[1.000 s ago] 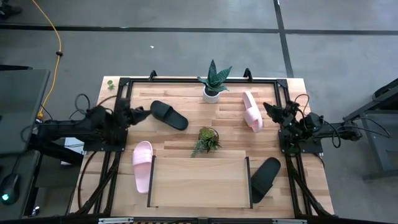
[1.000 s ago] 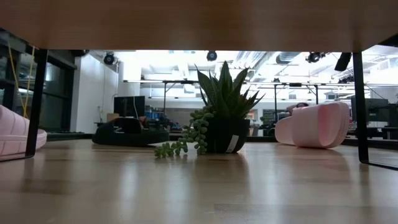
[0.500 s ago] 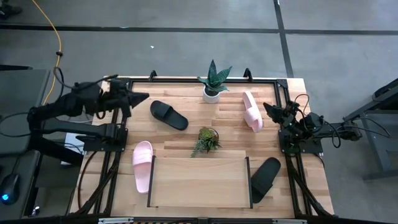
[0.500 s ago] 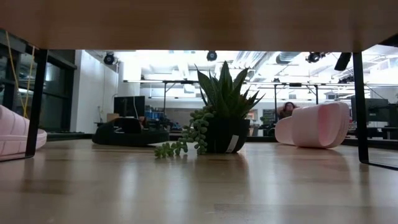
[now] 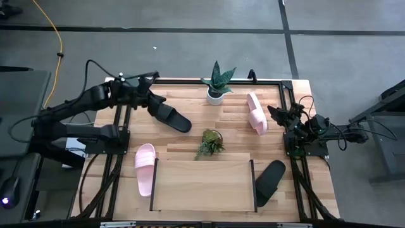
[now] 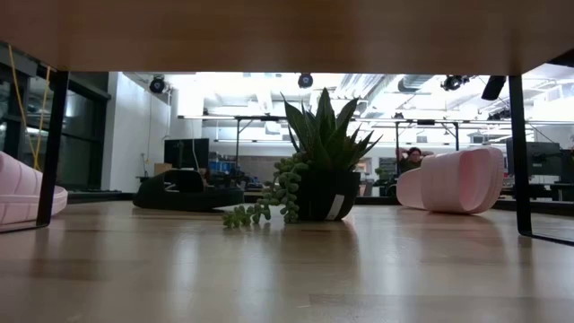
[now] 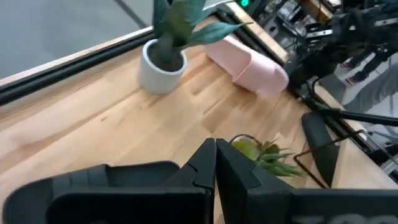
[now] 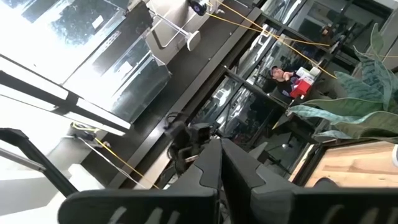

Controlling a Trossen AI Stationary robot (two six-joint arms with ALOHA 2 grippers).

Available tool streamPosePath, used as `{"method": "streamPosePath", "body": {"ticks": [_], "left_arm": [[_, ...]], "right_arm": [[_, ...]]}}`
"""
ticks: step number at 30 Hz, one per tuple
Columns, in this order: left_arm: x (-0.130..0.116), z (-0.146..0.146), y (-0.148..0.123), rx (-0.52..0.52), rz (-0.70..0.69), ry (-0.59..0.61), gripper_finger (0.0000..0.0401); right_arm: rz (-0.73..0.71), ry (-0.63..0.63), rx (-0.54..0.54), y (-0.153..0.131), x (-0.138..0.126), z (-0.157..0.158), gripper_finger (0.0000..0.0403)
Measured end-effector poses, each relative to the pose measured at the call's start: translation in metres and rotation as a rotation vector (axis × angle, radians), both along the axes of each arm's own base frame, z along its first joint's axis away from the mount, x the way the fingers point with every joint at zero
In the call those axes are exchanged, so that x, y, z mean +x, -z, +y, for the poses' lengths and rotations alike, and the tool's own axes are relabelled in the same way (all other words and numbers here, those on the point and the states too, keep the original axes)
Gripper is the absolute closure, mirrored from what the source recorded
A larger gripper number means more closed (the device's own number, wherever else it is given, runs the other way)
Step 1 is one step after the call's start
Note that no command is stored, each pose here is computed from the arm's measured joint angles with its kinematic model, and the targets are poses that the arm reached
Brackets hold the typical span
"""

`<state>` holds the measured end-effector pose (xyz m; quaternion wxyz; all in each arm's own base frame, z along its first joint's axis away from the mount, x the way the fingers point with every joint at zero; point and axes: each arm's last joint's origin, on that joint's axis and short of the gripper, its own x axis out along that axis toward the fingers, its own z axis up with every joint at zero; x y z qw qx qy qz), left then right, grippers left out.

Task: Pick and place slides into the shelf
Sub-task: Put the top black slide on the shelf

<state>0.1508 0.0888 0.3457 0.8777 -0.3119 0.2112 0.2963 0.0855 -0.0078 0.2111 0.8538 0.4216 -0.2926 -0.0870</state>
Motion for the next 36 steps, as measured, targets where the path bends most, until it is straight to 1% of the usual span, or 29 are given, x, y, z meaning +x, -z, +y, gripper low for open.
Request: {"method": "streamPosePath", "body": {"ticks": [3, 5, 7, 10, 13, 17, 20, 26, 29, 32, 36], "left_arm": [[-0.007, 0.017, 0.014, -0.038, 0.035, -0.047, 0.0400], [-0.015, 0.027, 0.024, -0.080, 0.042, -0.080, 0.0400], [-0.021, 0.034, 0.035, -0.130, 0.038, -0.090, 0.0400], [-0.030, 0.041, 0.053, -0.196, 0.041, -0.085, 0.0400], [-0.034, 0.046, 0.070, -0.245, 0.010, -0.068, 0.0400], [-0.038, 0.051, 0.087, -0.281, -0.037, -0.062, 0.0397], [-0.040, 0.053, 0.099, -0.303, -0.051, -0.089, 0.0374], [-0.044, 0.052, 0.117, -0.355, -0.016, -0.168, 0.0293], [-0.045, 0.051, 0.122, -0.359, 0.006, -0.187, 0.0262], [-0.047, 0.050, 0.126, -0.357, 0.029, -0.214, 0.0242], [-0.048, 0.050, 0.133, -0.360, 0.056, -0.237, 0.0228]], "right_arm": [[0.007, -0.003, -0.002, 0.001, 0.000, 0.000, 0.0402], [0.007, -0.002, -0.002, 0.001, 0.000, 0.000, 0.0402], [0.009, -0.003, -0.002, 0.001, 0.000, 0.000, 0.0402], [0.013, -0.002, -0.002, 0.001, 0.001, 0.000, 0.0402], [0.015, -0.002, -0.002, 0.001, 0.001, 0.000, 0.0402], [0.024, -0.002, -0.003, 0.002, 0.001, 0.000, 0.0402], [0.025, 0.002, -0.001, 0.002, 0.001, 0.000, 0.0402], [0.043, 0.008, 0.001, 0.004, 0.002, 0.000, 0.0402], [0.059, 0.013, 0.003, 0.005, 0.002, 0.000, 0.0402], [0.068, 0.029, 0.010, 0.006, 0.002, -0.001, 0.0402], [0.075, 0.035, 0.012, 0.006, 0.003, -0.001, 0.0402]]}}
